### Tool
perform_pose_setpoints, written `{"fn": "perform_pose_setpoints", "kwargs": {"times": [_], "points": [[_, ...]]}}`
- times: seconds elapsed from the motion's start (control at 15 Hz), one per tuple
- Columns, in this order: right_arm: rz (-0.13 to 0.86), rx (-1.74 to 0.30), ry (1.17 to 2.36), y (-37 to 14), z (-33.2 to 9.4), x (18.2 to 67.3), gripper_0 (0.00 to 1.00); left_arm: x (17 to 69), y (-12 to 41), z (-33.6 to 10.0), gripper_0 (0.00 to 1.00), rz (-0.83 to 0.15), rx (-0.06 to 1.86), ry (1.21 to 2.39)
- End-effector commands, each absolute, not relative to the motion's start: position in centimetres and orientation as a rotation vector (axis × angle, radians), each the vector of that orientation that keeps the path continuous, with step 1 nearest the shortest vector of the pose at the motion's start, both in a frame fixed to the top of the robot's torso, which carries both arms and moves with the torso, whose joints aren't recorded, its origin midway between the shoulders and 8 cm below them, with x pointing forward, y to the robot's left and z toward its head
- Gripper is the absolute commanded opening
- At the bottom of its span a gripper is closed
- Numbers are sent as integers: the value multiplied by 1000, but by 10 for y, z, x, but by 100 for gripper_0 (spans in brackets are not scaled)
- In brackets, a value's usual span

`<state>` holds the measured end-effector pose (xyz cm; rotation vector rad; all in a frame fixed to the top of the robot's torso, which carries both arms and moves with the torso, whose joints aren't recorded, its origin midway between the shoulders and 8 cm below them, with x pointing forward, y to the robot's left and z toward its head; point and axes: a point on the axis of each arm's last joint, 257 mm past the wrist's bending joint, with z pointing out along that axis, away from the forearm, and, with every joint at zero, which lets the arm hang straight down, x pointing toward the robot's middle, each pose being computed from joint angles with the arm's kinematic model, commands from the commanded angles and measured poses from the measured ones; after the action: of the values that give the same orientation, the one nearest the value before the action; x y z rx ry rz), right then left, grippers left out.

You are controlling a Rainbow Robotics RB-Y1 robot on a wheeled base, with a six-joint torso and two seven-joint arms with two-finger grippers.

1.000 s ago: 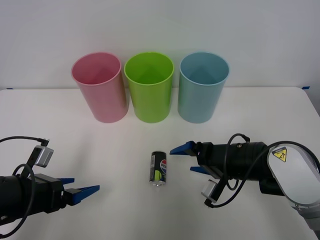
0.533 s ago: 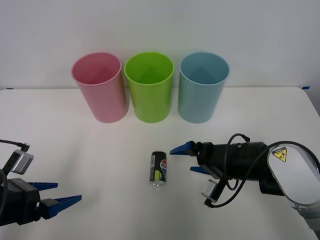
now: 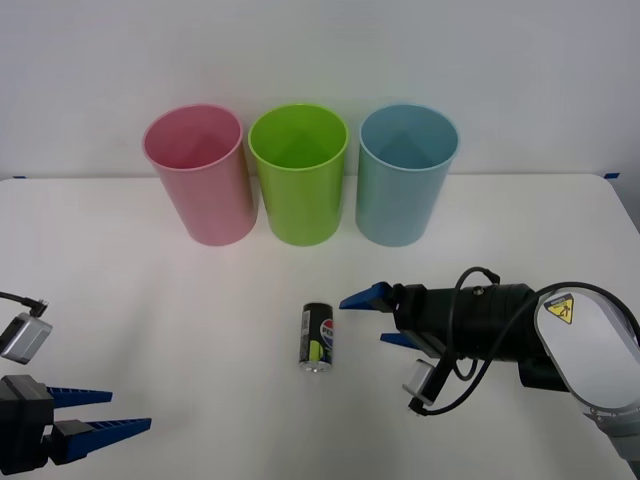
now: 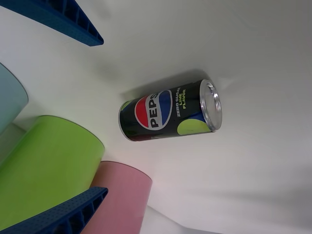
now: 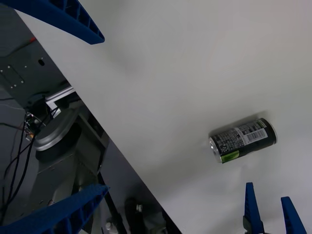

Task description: Put cans in the blue bin and PET bottles in the pink bin and trash in the green bin.

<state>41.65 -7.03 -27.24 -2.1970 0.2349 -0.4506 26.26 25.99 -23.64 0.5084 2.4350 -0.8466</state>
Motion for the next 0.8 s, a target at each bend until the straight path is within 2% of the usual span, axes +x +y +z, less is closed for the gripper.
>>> {"fn": "perform_pose_setpoints", "kwargs": {"times": [0.07,0.47,0.8], "points": [[-451,-2197,235,-70,-272,417,100,252,257,-236,100,-894,494,2444],[-451,-2197,235,-70,-272,417,100,242,249,-240,100,-923,553,2404],[-451,-2197,235,-70,-272,417,100,252,244,-229,100,-869,586,2228]]}}
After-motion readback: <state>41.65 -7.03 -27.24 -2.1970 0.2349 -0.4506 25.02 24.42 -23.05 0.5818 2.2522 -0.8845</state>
